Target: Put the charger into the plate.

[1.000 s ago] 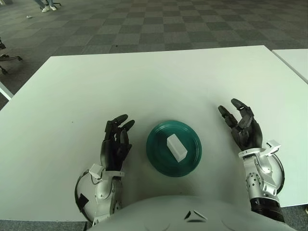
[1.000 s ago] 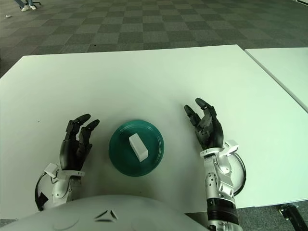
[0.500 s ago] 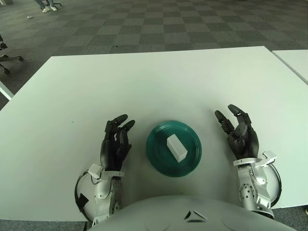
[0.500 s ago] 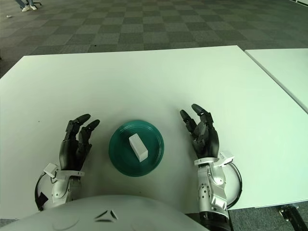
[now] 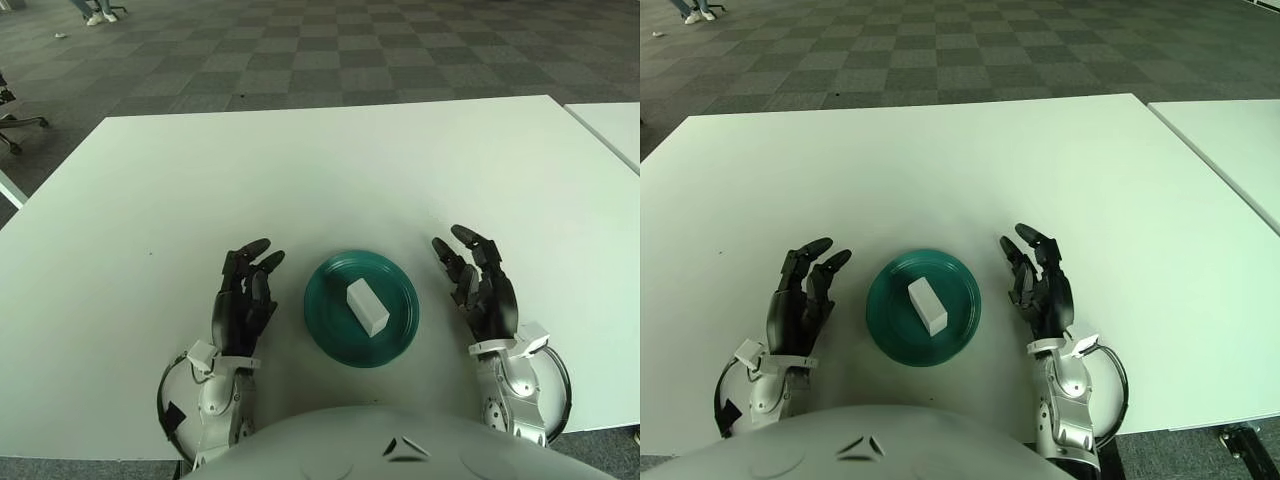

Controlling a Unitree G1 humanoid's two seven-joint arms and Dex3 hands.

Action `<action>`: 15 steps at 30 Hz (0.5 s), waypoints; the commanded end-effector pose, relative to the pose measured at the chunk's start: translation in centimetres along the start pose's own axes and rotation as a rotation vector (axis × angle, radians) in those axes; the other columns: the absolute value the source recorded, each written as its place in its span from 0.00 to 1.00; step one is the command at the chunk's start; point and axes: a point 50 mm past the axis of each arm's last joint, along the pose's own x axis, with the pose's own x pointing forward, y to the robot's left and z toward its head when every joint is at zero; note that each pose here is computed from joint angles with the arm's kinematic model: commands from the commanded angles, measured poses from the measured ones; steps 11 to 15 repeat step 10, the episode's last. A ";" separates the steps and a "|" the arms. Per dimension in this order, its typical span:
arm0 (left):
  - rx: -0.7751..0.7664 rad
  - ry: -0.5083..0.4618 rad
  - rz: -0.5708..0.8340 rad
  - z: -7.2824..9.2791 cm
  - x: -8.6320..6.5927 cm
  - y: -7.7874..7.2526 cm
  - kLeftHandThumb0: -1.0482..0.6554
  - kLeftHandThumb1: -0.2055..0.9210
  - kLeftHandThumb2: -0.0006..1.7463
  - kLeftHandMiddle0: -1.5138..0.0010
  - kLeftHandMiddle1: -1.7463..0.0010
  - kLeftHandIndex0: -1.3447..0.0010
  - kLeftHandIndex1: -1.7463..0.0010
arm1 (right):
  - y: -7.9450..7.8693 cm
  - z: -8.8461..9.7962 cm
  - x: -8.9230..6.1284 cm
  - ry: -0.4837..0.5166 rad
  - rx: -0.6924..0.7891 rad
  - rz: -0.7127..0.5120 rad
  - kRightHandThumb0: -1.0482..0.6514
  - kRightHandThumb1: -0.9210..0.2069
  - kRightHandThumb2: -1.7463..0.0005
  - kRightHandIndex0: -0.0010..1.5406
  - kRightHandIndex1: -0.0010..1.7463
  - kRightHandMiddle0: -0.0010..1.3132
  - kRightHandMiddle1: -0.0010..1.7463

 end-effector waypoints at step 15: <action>-0.046 0.166 0.083 -3.0 -2.5 0.4 0.12 1.00 0.40 0.82 0.47 0.90 0.34 | -0.8 -3.0 -1.1 0.166 0.020 -0.015 0.13 0.00 0.58 0.30 0.09 0.00 0.54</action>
